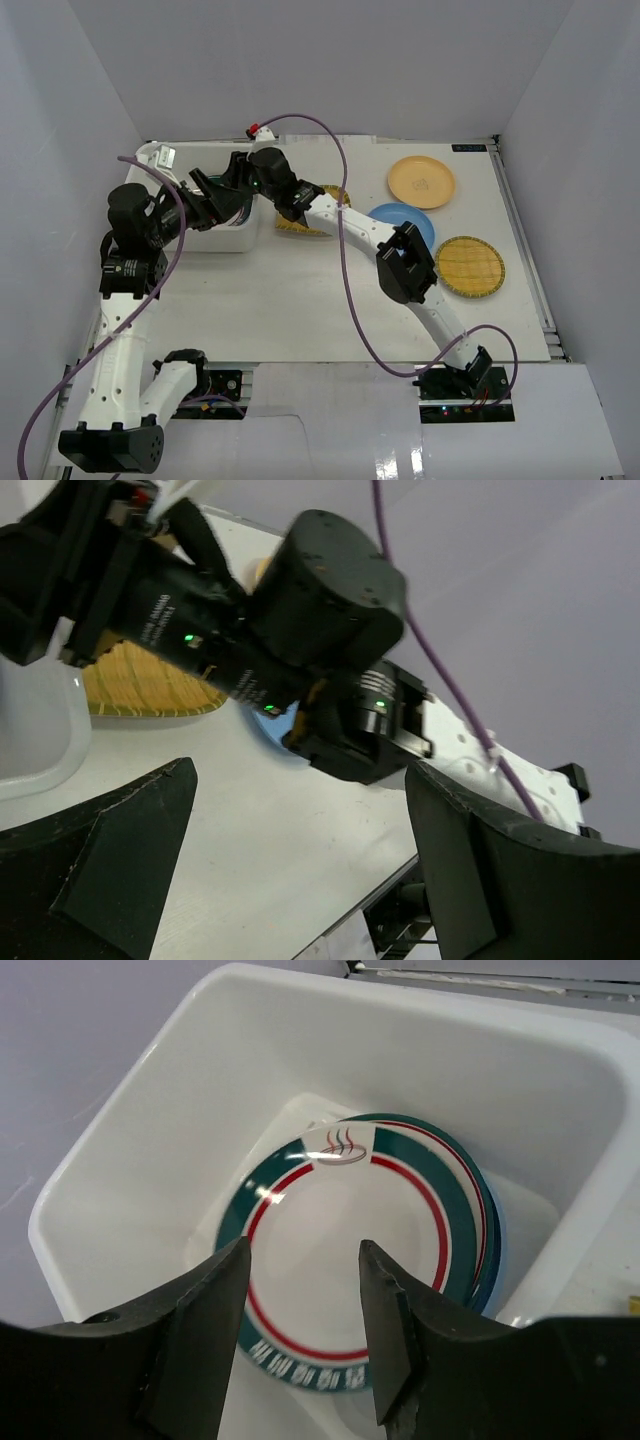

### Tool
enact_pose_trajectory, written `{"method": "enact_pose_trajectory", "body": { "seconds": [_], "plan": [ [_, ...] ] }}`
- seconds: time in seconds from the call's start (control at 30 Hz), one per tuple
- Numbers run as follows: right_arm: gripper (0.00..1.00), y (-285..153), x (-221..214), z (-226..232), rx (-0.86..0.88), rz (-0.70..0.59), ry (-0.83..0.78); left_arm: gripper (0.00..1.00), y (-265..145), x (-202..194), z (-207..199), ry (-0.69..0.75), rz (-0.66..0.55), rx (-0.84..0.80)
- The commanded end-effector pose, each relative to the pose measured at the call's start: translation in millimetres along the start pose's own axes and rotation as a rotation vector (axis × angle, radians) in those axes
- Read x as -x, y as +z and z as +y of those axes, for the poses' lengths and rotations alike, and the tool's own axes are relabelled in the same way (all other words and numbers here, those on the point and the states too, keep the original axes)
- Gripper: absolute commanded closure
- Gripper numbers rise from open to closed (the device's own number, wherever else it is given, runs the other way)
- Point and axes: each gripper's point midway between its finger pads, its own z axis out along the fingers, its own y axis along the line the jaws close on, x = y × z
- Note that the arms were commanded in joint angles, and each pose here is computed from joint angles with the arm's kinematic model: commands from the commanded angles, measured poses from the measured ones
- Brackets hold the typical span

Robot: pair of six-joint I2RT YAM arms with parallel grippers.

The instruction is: Place the plates into the plastic bin on the countertop

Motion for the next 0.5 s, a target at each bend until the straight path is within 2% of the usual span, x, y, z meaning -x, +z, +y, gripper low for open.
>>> {"method": "enact_pose_trajectory", "body": {
  "seconds": [0.0,0.1,0.13,0.17,0.2,0.23,0.27,0.3,0.33,0.37,0.4,0.47],
  "plan": [
    [0.45,-42.0,86.6,28.5,0.033,-0.176,-0.021,0.05,-1.7,3.0,2.7,-0.031,-0.049,0.027],
    [0.45,-81.7,102.4,6.9,-0.022,-0.176,-0.03,0.07,3.0,3.0,-0.6,-0.064,-0.053,0.016],
    [0.49,-108.3,101.9,-14.7,-0.071,-0.168,-0.032,0.08,8.9,-0.2,-1.0,-0.071,-0.049,0.02],
    [0.53,-130.5,141.1,-6.6,-0.055,-0.249,-0.023,0.09,13.0,-7.4,-4.3,-0.081,-0.022,0.007],
    [0.57,-139.7,96.4,-41.2,-0.12,-0.162,-0.028,0.09,20.0,-10.4,0.3,-0.092,-0.026,0.034],
    [0.63,-176.4,126.7,-49.6,-0.132,-0.235,-0.017,0.1,29.8,-31.0,-11.8,-0.111,0.033,0.005],
    [0.66,-194.0,120.5,-65.5,-0.159,-0.229,-0.006,0.1,44.9,-40.5,-6.2,-0.124,0.041,0.043],
    [0.7,-208.5,71.3,-101.0,-0.222,-0.136,0.008,0.11,53.9,-51.9,-9.0,-0.13,0.058,0.052],
    [0.71,-241.2,88.3,-113.4,-0.235,-0.185,0.021,0.12,62.5,-82.3,-28.8,-0.134,0.125,0.021],
    [0.75,-258.5,79.6,-127.6,-0.26,-0.177,0.032,0.12,78.0,-98.1,-29.3,-0.135,0.143,0.043],
    [0.77,-273.7,68.3,-140.6,-0.28,-0.166,0.051,0.12,89.1,-102.9,-20.6,-0.126,0.101,0.116],
    [0.79,-317.5,36.5,-175.4,-0.347,-0.134,0.082,0.13,113.1,-144.9,-22.6,-0.139,0.15,0.158]
  ]
}}
